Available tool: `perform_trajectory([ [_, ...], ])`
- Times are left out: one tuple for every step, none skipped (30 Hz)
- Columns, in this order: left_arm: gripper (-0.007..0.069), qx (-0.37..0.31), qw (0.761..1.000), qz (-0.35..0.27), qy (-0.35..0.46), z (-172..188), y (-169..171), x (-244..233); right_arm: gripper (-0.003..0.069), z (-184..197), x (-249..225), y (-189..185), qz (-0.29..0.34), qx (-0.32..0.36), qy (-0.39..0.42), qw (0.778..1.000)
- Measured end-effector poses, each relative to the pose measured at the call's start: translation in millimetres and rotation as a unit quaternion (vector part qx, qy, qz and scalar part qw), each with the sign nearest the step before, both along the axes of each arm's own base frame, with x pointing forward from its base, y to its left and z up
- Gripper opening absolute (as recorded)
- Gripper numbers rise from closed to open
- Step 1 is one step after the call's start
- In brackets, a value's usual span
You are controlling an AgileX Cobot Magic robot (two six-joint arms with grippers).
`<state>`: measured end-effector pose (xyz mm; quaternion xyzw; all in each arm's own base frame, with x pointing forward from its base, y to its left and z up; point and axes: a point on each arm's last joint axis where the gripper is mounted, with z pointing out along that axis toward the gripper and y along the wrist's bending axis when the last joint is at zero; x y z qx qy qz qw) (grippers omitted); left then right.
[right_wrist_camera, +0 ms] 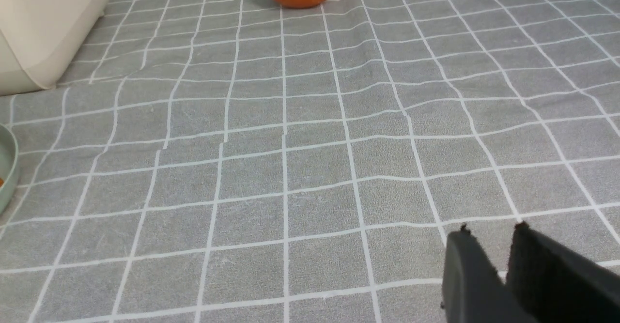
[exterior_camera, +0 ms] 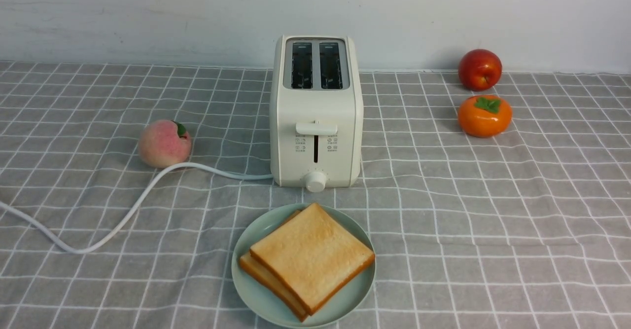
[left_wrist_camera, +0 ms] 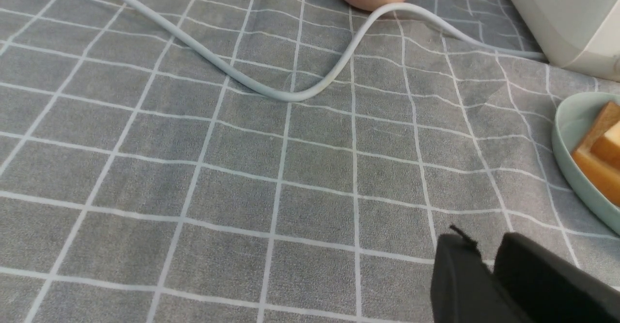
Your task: Take toasted bread from bread machine on grey coffee table place on plate.
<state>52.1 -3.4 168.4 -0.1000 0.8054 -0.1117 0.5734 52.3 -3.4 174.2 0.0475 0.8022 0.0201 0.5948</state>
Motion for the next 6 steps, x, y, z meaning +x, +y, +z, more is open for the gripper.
perform_trajectory([
  [0.0109,0.0,1.0,0.0,0.0,0.0,0.0,0.0,0.0143,0.0,0.0,0.0,0.0,0.0,0.0,1.0],
  [0.0109,0.0,1.0,0.0,0.0,0.0,0.0,0.0,0.0144,0.0,0.0,0.0,0.0,0.0,0.0,1.0],
  [0.0109,0.0,1.0,0.0,0.0,0.0,0.0,0.0,0.0146,0.0,0.0,0.0,0.0,0.0,0.0,1.0],
  [0.0109,0.0,1.0,0.0,0.0,0.0,0.0,0.0,0.0146,0.0,0.0,0.0,0.0,0.0,0.0,1.0],
  [0.0109,0.0,1.0,0.0,0.0,0.0,0.0,0.0,0.0146,0.0,0.0,0.0,0.0,0.0,0.0,1.0],
  [0.0109,0.0,1.0,0.0,0.0,0.0,0.0,0.0,0.0146,0.0,0.0,0.0,0.0,0.0,0.0,1.0],
])
